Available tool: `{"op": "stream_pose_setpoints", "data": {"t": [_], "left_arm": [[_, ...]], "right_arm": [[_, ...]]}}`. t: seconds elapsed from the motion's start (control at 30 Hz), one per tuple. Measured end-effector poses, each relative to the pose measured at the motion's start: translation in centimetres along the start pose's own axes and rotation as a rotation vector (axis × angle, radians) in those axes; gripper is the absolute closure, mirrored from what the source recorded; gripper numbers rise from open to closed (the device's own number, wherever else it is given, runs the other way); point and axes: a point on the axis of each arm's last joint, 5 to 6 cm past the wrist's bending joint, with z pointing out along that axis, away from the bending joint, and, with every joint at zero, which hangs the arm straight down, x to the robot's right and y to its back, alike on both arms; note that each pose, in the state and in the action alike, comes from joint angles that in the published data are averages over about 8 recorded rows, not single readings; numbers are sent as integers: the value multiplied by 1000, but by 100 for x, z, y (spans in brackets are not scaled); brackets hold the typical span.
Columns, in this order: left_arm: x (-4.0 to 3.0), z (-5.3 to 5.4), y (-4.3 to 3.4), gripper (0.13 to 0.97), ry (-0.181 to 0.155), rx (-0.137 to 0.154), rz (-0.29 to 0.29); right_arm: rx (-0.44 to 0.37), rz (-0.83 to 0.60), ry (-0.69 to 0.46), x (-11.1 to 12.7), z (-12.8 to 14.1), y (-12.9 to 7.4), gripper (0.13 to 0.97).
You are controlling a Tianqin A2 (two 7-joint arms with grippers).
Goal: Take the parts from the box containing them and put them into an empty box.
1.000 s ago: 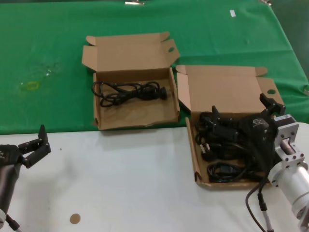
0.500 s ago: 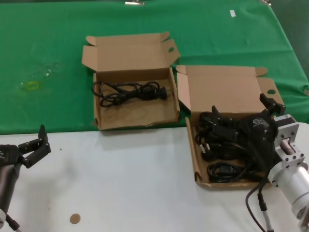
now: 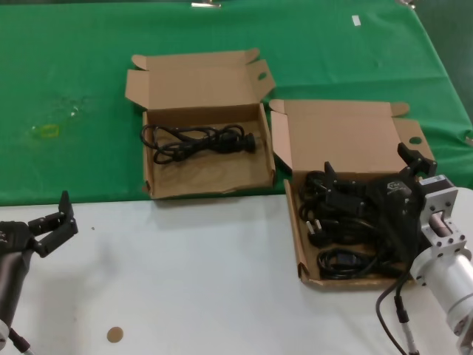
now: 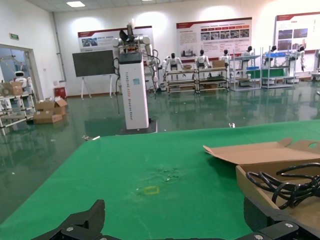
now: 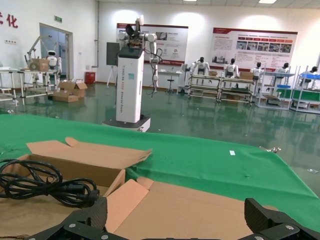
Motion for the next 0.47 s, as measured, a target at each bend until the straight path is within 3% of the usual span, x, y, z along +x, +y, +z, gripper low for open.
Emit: {"op": "stream_pose_setpoints", "data": {"t": [0.47], "left_arm": [[0, 0, 0, 132, 0, 0, 0]], "right_arm": [[0, 0, 0, 0, 0, 0, 130]]}}
